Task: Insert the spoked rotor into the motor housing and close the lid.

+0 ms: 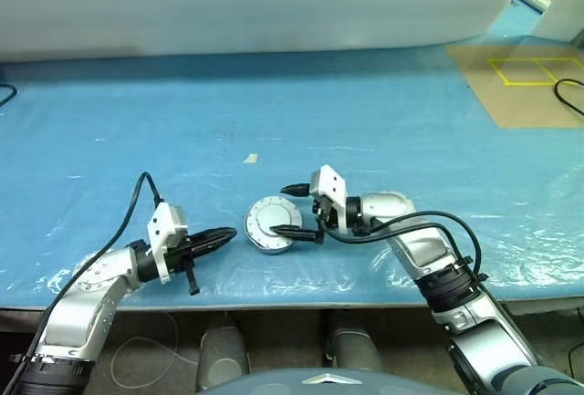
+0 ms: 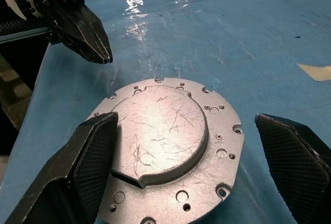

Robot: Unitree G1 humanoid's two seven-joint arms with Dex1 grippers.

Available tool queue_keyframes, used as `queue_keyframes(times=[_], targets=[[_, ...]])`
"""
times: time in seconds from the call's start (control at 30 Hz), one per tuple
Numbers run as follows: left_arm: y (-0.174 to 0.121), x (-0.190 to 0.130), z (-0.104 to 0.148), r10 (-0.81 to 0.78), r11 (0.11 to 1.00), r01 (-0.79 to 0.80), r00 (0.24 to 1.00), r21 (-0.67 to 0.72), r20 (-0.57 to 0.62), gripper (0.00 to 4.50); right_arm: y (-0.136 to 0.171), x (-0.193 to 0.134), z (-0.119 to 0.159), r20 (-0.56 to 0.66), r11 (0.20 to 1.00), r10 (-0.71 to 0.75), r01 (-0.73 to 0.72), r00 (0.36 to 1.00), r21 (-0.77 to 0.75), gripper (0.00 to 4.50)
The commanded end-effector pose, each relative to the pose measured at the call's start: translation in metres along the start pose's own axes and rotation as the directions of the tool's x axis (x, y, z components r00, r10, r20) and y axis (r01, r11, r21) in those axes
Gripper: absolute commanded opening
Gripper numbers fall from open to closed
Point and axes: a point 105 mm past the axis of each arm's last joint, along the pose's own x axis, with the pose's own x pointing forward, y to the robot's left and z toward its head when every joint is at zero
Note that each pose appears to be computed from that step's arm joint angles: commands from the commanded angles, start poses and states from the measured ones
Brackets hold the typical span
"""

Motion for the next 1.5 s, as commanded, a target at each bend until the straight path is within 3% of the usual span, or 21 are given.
queue_keyframes(times=[0.03, 0.2, 0.43, 0.53, 0.63, 1.03, 1.5], targets=[[0.001, -0.002, 0.005, 0.031, 0.999, -0.031, 0.999, 0.028, 0.029, 0.00, 0.012, 0.005, 0.011, 0.040, 0.998, 0.059, -0.059, 0.997, -0.003, 4.46], [0.002, -0.001, 0.006, 0.051, 0.998, -0.052, 0.998, 0.025, 0.032, 0.00, 0.023, 0.008, 0.016, 0.056, 0.994, 0.107, -0.106, 0.993, -0.008, 4.46], [0.003, 0.003, 0.011, 0.064, 0.998, -0.065, 0.997, 0.021, 0.046, 0.00, 0.017, 0.018, 0.002, -0.022, 0.999, 0.039, -0.039, 0.999, -0.003, 4.46], [0.003, 0.003, 0.010, 0.067, 0.997, -0.068, 0.996, 0.019, 0.050, 0.00, 0.015, 0.020, -0.004, -0.046, 1.000, 0.020, -0.020, 0.999, -0.003, 3.84], [0.002, 0.002, 0.010, 0.069, 0.997, -0.070, 0.996, 0.014, 0.052, 0.00, 0.012, 0.020, -0.007, -0.061, 1.000, 0.012, -0.013, 0.998, -0.017, 2.94], [-0.002, -0.003, -0.001, 0.079, 0.997, -0.078, 0.996, -0.021, 0.029, 0.00, 0.015, 0.025, 0.009, 0.030, 1.000, 0.024, -0.023, 0.999, -0.013, 2.94], [0.002, -0.003, 0.000, 0.091, 0.996, -0.090, 0.995, -0.028, 0.030, 0.00, 0.010, 0.028, -0.007, -0.048, 0.996, -0.023, 0.019, 0.999, -0.082, 2.94]])
